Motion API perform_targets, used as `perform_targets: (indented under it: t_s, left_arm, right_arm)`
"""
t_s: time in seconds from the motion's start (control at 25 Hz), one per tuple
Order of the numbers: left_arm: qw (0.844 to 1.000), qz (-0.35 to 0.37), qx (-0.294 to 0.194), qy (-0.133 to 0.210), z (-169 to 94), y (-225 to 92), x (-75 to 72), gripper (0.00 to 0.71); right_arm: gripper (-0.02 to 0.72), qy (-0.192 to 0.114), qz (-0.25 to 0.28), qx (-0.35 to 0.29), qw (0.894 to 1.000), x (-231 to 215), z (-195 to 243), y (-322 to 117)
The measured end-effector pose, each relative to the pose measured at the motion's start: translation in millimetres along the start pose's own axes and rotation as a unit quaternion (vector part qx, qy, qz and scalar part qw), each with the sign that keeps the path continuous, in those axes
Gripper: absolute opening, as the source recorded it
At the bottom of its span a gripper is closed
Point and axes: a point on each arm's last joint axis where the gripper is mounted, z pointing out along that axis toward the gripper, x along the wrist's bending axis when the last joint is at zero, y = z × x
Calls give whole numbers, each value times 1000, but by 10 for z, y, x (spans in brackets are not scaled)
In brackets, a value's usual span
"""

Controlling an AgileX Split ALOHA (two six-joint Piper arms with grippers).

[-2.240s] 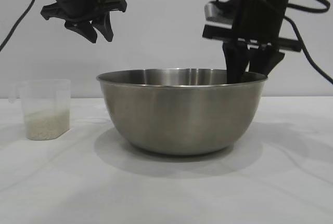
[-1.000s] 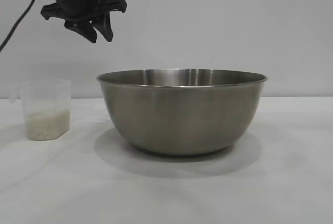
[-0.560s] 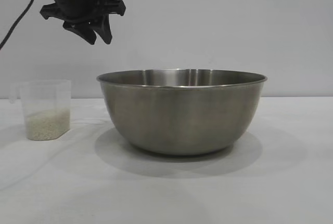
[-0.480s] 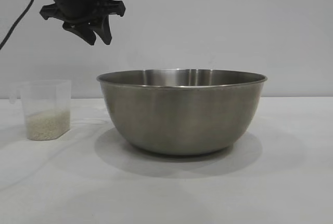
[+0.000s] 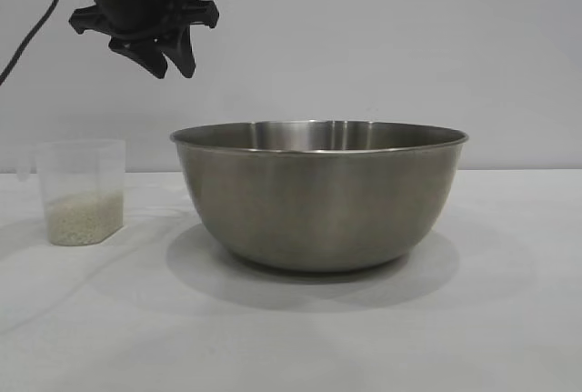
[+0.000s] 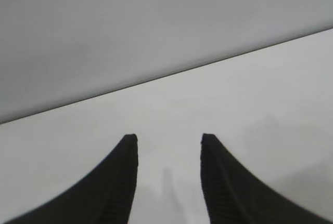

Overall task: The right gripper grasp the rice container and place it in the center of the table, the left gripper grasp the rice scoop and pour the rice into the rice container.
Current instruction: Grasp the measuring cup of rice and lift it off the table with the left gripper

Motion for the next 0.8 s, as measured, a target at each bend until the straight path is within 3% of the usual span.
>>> perform_targets:
  t_s: [0.44, 0.56, 0.68, 0.72, 0.8]
  left_arm:
    - [999, 42, 5, 7, -188, -57, 11, 234]
    - [998, 45, -46, 6, -398, -132, 4, 234]
    - [989, 64, -133, 3, -696, -236, -16, 234]
    - [985, 70, -158, 1, -807, -256, -25, 171]
    - [980, 73, -187, -3, -970, -398, -38, 110]
  right_arm:
    - [346, 0, 0, 0, 1000, 0, 0, 0]
    - [346, 0, 0, 0, 1000, 0, 0, 0]
    - [346, 0, 0, 0, 1000, 0, 0, 0]
    - [346, 0, 0, 0, 1000, 0, 0, 0]
    - [346, 0, 0, 0, 1000, 0, 0, 0]
